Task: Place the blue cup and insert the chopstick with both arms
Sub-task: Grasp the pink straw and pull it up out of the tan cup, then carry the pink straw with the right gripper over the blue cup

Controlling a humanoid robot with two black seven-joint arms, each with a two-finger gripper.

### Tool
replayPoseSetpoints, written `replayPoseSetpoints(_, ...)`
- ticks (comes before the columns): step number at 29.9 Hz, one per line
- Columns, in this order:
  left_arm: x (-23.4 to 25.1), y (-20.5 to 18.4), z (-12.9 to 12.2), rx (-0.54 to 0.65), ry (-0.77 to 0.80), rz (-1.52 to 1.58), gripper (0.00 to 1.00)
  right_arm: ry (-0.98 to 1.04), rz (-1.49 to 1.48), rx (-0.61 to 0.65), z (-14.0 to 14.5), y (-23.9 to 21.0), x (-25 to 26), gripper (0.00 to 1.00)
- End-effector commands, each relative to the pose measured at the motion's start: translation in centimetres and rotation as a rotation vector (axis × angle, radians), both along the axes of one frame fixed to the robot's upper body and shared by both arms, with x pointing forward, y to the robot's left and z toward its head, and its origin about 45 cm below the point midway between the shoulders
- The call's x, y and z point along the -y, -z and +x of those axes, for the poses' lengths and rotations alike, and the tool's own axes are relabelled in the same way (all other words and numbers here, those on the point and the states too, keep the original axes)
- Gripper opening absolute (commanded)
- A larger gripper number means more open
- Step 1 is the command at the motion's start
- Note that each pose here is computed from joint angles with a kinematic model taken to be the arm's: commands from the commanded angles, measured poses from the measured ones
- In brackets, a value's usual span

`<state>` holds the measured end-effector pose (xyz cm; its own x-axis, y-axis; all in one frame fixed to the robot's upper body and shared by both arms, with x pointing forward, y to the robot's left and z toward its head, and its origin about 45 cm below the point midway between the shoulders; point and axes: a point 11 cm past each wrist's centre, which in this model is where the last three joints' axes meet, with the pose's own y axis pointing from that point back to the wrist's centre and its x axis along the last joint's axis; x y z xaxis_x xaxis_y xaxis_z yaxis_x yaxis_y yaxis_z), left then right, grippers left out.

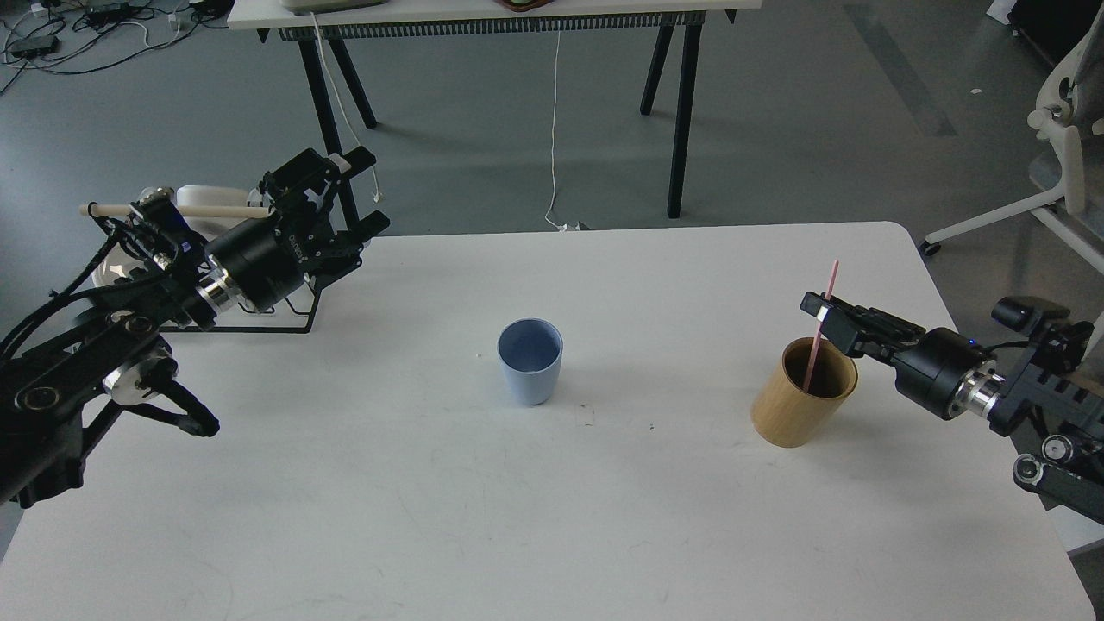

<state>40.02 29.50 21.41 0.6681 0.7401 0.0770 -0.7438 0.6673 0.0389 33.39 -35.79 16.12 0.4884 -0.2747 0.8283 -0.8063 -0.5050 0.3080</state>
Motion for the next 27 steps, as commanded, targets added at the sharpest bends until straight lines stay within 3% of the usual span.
replayPoseSetpoints(1,0.0,-0.1,0.0,0.002,0.000,0.000,0.99,0.015,-0.007,0.012,0.2,-0.6,0.8,0.00)
replayPoseSetpoints(7,0.1,0.0,0.0,-0.001,0.001,-0.004,0.99,0.042,-0.026,0.038,0.2,-2.7,2.8,0.00)
replayPoseSetpoints(16,0.2,0.0,0.0,-0.001,0.002,-0.005,0.99,0.034,0.029,0.205,2.6,-12.1,3.3,0.00)
replayPoseSetpoints(20,-0.2,0.1,0.1,-0.003,-0.009,-0.004,0.99,-0.012,0.097,0.311,4.5,-15.8,0.6,0.00)
replayPoseSetpoints(27,-3.1,0.1,0.5,-0.005,-0.084,0.022,0.99,-0.163,0.272,0.277,7.6,-12.7,-10.6,0.00)
